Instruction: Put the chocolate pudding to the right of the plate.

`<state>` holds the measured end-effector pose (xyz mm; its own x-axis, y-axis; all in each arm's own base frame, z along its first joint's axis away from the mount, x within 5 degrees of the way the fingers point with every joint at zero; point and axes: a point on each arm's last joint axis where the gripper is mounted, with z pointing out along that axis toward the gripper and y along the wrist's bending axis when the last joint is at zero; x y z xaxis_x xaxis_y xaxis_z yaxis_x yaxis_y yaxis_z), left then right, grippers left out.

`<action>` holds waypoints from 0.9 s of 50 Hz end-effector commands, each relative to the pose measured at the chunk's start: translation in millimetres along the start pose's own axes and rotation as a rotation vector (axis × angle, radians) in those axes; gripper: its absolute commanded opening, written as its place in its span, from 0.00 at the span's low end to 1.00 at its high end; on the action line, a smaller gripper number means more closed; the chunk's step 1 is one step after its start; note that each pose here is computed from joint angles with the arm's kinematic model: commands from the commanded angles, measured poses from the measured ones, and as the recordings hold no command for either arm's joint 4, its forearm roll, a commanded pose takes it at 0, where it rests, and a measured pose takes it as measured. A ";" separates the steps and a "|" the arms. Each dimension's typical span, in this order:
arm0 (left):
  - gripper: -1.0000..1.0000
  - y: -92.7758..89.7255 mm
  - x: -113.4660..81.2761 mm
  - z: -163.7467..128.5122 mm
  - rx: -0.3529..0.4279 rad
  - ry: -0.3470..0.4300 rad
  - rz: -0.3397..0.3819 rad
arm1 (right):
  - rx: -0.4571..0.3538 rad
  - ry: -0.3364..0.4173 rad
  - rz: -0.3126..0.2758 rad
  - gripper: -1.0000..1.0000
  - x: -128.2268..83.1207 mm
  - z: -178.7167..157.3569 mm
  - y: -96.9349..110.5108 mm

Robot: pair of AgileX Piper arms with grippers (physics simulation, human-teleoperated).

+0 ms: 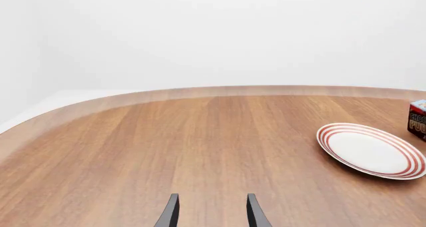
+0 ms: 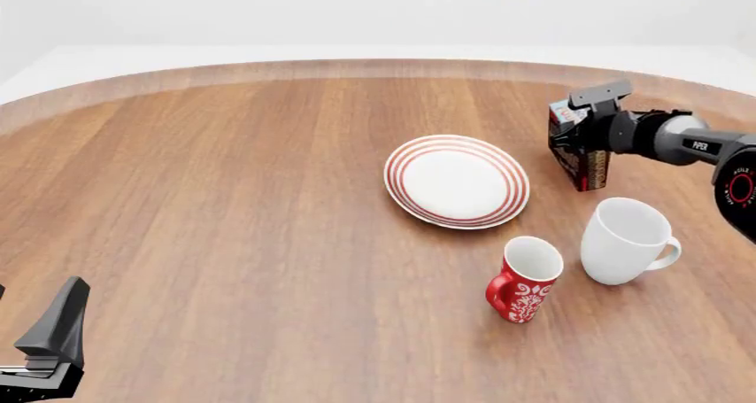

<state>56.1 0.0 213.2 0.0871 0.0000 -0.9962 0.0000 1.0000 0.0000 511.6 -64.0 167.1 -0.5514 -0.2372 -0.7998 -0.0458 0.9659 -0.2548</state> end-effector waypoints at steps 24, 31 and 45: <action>1.00 0.0 0.0 0.0 0.000 0.000 0.000 | 0.206 -1.043 -0.461 1.00 -239.3 -605.3 -24.2; 1.00 0.0 0.0 0.0 0.000 0.000 0.000 | 0.778 -2.434 -0.312 1.00 28.1 -960.0 208.1; 1.00 0.0 0.0 0.0 0.000 0.000 0.000 | 0.160 -2.817 0.090 1.00 199.7 -950.1 75.6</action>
<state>56.1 0.0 213.2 0.0871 0.0000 -0.9962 0.0000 1.0000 0.0000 -353.1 77.7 613.4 0.8933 -0.2342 0.3837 0.2479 0.9687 0.0141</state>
